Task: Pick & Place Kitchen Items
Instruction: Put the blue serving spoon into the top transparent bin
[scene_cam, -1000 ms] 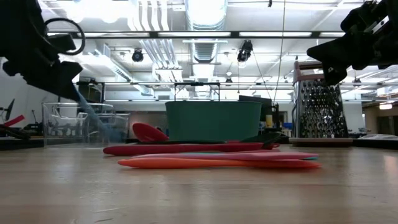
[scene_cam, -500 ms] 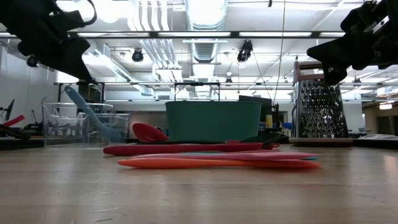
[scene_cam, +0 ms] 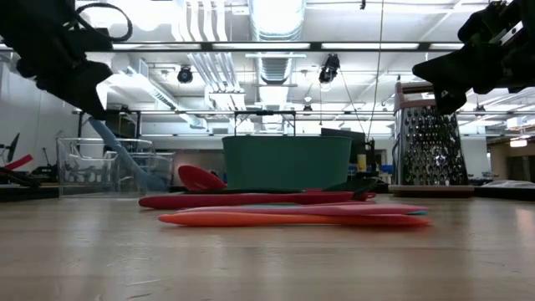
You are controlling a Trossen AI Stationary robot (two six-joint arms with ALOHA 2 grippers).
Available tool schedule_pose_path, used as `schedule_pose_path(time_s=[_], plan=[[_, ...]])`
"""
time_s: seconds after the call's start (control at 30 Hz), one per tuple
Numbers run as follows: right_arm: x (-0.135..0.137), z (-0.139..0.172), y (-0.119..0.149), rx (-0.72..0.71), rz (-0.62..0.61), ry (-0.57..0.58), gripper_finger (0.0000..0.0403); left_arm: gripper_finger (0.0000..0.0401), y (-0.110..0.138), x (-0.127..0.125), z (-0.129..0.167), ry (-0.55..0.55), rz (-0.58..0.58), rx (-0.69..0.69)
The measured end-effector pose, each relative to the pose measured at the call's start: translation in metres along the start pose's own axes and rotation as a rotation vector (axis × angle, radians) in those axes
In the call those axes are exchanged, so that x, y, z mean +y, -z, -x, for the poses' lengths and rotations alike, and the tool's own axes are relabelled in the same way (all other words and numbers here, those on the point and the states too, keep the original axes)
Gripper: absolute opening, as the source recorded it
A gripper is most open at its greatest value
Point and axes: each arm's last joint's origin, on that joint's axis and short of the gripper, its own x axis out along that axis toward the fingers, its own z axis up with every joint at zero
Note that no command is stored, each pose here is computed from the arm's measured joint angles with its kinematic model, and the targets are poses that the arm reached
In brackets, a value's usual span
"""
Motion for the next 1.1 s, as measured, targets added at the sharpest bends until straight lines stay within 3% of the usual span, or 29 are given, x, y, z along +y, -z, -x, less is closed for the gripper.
schedule_pose_path(time_s=[0.1, 0.27, 0.67, 0.8, 0.97, 1.1], plan=[[0.0, 0.0, 0.0, 0.0, 0.0, 0.0, 0.0009, 0.0009, -0.002, 0.008, -0.005, -0.075, -0.018, 0.02], [0.0, 0.0, 0.0, 0.0, 0.0, 0.0, 0.0009, 0.0016, -0.007, 0.016, -0.013, -0.173, 0.013, 0.071], [0.0, 0.0, 0.0, 0.0, 0.0, 0.0, 0.0009, 0.0006, -0.006, -0.001, -0.006, -0.022, -0.072, 0.008], [0.0, 0.0, 0.0, 0.0, 0.0, 0.0, 0.0009, 0.0003, -0.002, -0.003, -0.006, 0.018, -0.111, 0.097], [0.0, 0.0, 0.0, 0.0, 0.0, 0.0, 0.0009, 0.0005, 0.0, 0.006, -0.012, -0.065, -0.106, 0.108], [0.0, 0.0, 0.0, 0.0, 0.0, 0.0, 0.0009, 0.0003, 0.001, 0.019, -0.017, -0.2, -0.012, 0.088]])
